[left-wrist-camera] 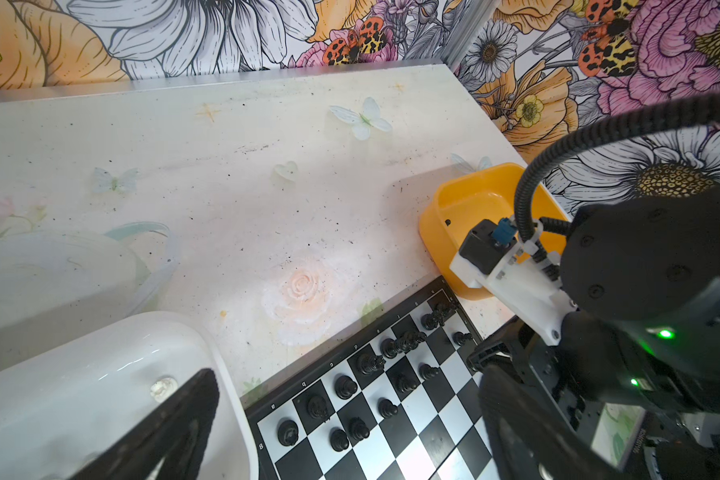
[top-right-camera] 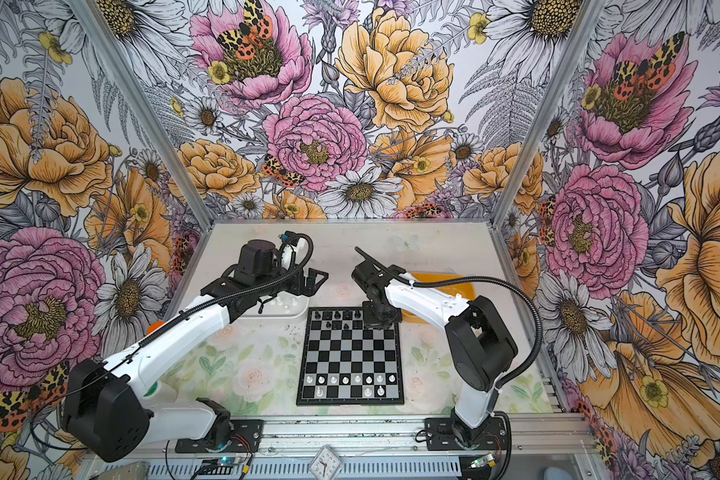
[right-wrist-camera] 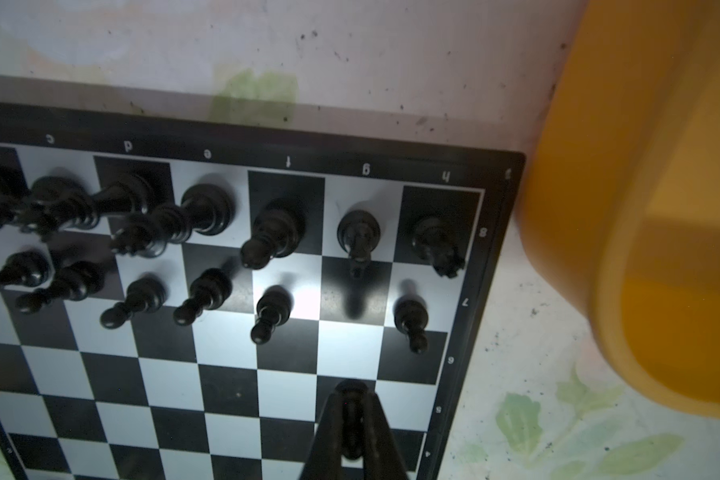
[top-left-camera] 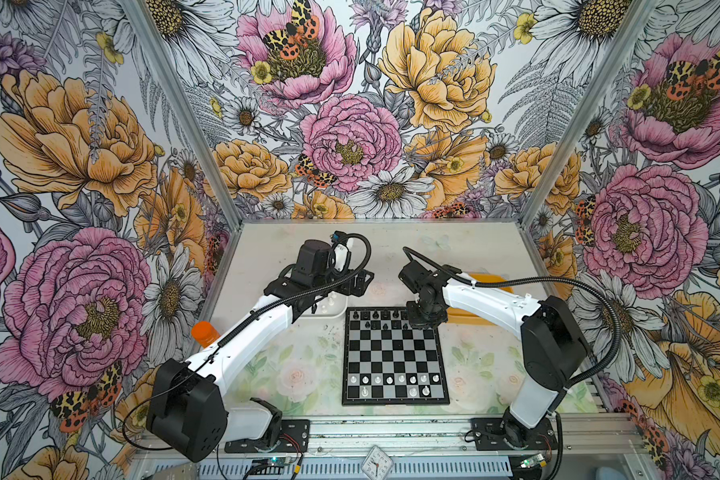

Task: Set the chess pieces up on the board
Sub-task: 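Lift the black pawn with the right gripper and carry it over the board, then lower the pawn beside the previously placed pawn and open the right gripper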

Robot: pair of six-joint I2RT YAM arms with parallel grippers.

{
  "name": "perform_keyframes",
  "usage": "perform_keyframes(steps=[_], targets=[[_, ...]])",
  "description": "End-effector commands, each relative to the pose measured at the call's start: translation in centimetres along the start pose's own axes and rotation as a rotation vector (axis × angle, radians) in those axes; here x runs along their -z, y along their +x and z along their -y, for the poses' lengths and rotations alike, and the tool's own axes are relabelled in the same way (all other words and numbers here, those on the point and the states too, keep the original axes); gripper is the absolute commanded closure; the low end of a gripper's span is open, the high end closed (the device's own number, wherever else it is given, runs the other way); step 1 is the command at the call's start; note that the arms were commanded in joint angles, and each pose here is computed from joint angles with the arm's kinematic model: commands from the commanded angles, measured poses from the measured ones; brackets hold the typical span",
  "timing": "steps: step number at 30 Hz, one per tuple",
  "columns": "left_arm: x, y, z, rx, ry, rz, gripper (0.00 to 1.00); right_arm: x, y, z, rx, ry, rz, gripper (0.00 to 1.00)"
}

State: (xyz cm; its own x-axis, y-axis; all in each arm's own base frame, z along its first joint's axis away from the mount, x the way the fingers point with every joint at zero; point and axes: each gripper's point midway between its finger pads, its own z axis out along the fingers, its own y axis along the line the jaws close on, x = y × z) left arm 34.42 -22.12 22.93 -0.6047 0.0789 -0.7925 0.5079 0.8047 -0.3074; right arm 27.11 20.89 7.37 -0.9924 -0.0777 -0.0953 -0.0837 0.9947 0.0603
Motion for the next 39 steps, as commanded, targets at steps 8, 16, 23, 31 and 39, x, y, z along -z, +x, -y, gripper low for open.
perform_keyframes(steps=[8,16,23,31,39], targets=[[1.1,-1.0,-0.1,0.006,0.000,0.041,0.01,-2.6,-0.7,-0.3,0.019,0.011,-0.006,0.92],[1.4,-1.1,-0.2,0.009,-0.008,0.047,0.01,-3.2,-1.2,0.5,0.015,0.013,-0.009,0.91],[1.5,-1.1,-0.2,0.014,-0.013,0.048,0.01,-3.2,-1.8,0.6,0.011,0.007,-0.005,0.90],[1.6,-1.1,-0.4,0.019,-0.024,0.052,0.01,-3.0,-2.2,0.0,0.021,-0.019,-0.006,0.90],[1.7,-1.1,-0.5,0.021,-0.033,0.056,0.01,-2.9,-2.7,-0.5,0.024,-0.034,-0.005,0.89]])
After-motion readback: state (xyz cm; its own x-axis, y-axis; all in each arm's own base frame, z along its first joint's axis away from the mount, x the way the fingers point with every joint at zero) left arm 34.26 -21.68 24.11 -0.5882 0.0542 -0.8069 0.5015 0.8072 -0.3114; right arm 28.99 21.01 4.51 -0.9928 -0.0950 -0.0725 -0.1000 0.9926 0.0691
